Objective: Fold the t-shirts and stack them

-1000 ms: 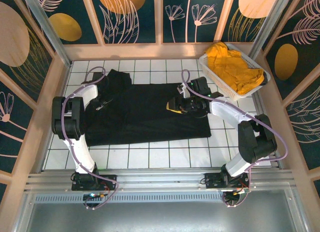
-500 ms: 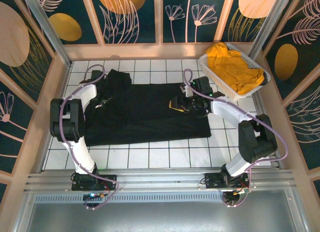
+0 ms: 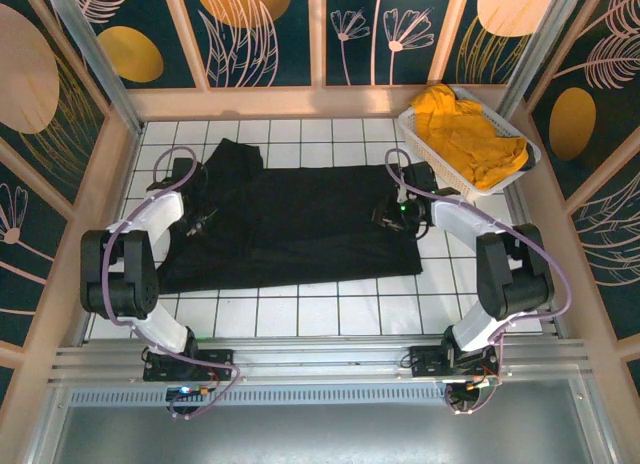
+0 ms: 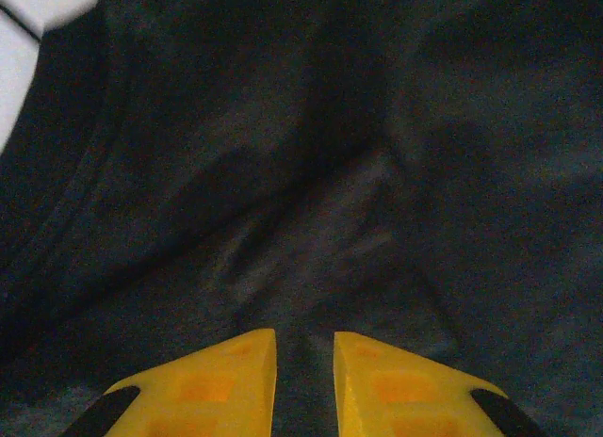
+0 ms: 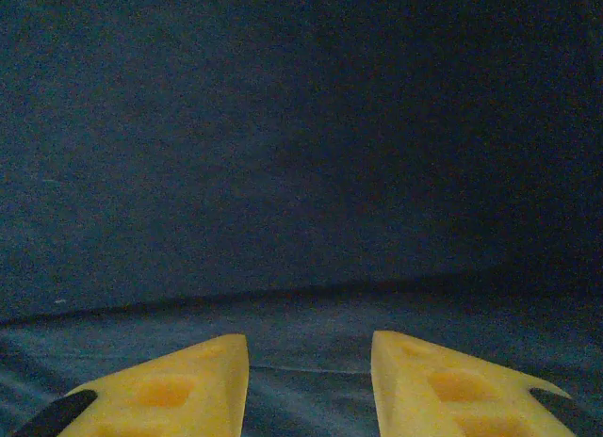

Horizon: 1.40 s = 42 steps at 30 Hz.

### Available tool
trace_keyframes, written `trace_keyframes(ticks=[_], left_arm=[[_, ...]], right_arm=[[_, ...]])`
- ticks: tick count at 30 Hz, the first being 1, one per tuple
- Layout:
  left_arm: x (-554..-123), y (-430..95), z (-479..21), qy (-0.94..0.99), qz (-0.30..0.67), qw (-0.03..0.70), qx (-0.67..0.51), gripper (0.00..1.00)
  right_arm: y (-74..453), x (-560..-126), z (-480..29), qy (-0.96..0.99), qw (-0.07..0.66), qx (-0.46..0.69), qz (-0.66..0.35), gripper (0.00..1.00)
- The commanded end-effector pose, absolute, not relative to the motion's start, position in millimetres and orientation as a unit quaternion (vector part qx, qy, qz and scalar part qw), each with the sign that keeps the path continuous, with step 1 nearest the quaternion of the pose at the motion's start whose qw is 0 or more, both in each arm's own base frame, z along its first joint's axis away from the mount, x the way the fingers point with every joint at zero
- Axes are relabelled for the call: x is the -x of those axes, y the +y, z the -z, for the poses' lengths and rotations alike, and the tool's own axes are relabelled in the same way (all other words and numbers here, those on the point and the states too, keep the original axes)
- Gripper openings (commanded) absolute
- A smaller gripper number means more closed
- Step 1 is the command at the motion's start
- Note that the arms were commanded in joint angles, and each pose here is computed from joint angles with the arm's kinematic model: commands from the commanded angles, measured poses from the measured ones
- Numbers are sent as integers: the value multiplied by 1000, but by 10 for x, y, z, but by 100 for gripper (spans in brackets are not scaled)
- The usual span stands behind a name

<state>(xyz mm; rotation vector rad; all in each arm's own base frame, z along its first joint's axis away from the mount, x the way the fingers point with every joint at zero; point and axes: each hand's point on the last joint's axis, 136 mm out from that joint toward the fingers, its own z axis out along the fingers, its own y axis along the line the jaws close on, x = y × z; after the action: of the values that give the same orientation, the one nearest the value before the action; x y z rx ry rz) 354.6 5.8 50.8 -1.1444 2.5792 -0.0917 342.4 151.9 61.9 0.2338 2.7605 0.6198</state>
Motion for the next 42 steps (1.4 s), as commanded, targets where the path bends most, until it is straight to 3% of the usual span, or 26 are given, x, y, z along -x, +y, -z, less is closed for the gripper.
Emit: trace_keyframes(ticks=[1,12,19,22,28,33,36,42], left_arm=[[-3385,113,-292,896,20,121,426,24],[-2629,392,68,871,-44,65,484,27],[-2418,640,-73,841,-58,102,528,27],[-2738,710,-292,844,-53,140,516,32],[-3995,784,-950,860,0,238,451,44],[-4990,632,-1020,875,74,254,405,52],[-5457,610,-1044,884,67,289,361,53],[-5985,565,-867,893,77,317,310,53]], right_arm=[[1280,-3224,-295,979,100,-110,-140,39],[1227,-2547,89,994,-9,-87,-60,39],[1424,-2249,-44,993,-27,-74,-93,40],[1547,-2474,-210,991,12,-62,-118,41],[1845,-3420,-867,970,141,-43,-192,46],[2035,-4142,-1121,951,186,-50,-242,48],[2098,-4505,-1191,945,207,-53,-250,49],[2162,-4958,-1255,939,226,-60,-254,50]])
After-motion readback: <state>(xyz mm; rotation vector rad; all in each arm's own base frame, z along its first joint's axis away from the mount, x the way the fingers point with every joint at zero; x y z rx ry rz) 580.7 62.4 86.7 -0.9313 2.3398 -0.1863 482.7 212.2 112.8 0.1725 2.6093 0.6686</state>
